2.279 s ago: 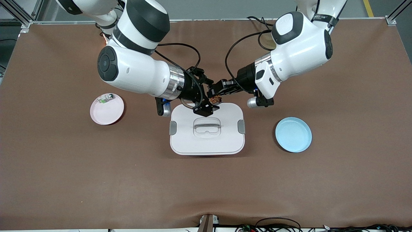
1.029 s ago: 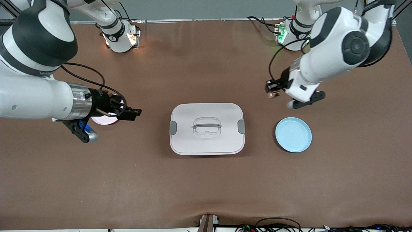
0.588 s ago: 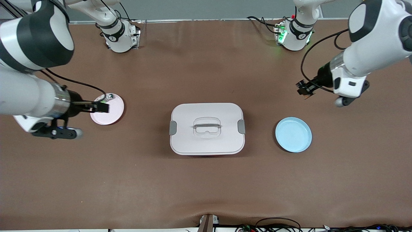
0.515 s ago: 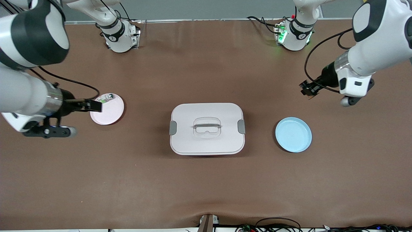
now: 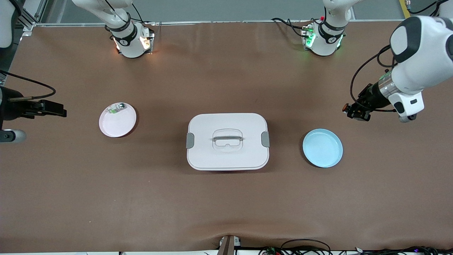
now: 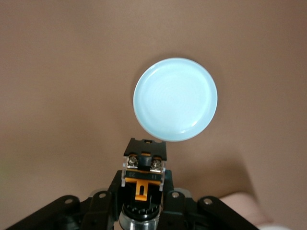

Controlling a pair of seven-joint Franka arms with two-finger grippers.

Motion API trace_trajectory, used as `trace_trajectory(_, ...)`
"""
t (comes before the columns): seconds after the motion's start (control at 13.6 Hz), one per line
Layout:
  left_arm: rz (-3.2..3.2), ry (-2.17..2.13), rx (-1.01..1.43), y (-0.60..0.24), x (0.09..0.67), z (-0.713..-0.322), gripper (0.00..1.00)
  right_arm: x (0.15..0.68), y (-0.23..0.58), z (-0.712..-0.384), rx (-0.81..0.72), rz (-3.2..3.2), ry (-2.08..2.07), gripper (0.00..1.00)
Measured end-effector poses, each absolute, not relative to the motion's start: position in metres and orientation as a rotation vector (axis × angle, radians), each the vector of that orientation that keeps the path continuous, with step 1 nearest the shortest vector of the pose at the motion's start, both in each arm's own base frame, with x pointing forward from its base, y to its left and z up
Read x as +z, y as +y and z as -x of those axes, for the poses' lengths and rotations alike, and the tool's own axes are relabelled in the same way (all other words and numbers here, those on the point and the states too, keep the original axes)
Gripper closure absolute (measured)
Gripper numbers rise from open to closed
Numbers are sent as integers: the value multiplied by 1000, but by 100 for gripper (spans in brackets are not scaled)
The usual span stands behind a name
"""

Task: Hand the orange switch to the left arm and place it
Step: 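Carry the switch with the left gripper over the light-blue plate while the right gripper retracts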

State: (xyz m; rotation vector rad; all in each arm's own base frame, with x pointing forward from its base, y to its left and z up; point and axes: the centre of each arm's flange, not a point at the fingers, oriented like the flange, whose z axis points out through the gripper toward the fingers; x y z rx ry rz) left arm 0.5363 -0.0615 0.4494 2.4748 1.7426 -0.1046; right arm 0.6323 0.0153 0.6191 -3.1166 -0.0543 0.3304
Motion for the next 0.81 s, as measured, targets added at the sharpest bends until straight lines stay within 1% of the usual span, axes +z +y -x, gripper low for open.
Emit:
trace_trajectory(0.15, -2353, 1856, -30, -59, 421, -533, 66, 620, 9, -625, 298, 3120, -37, 0)
trace_trajectory(0.29, -2301, 1900, -12, -56, 396, -530, 66, 616, 3, -615, 234, 3127, -20, 0)
trace_trajectory(0.44, -2262, 1930, -25, -54, 375, -533, 66, 610, 3, -595, 184, 3133, -17, 0)
trace_trajectory(0.59, -2229, 1961, -63, -53, 355, -538, 66, 608, -1, -575, 175, 3135, -5, 0)
trace_trajectory(0.81, -2245, 2011, -108, -52, 322, -540, 66, 606, -15, -567, 170, 3135, 34, 0)
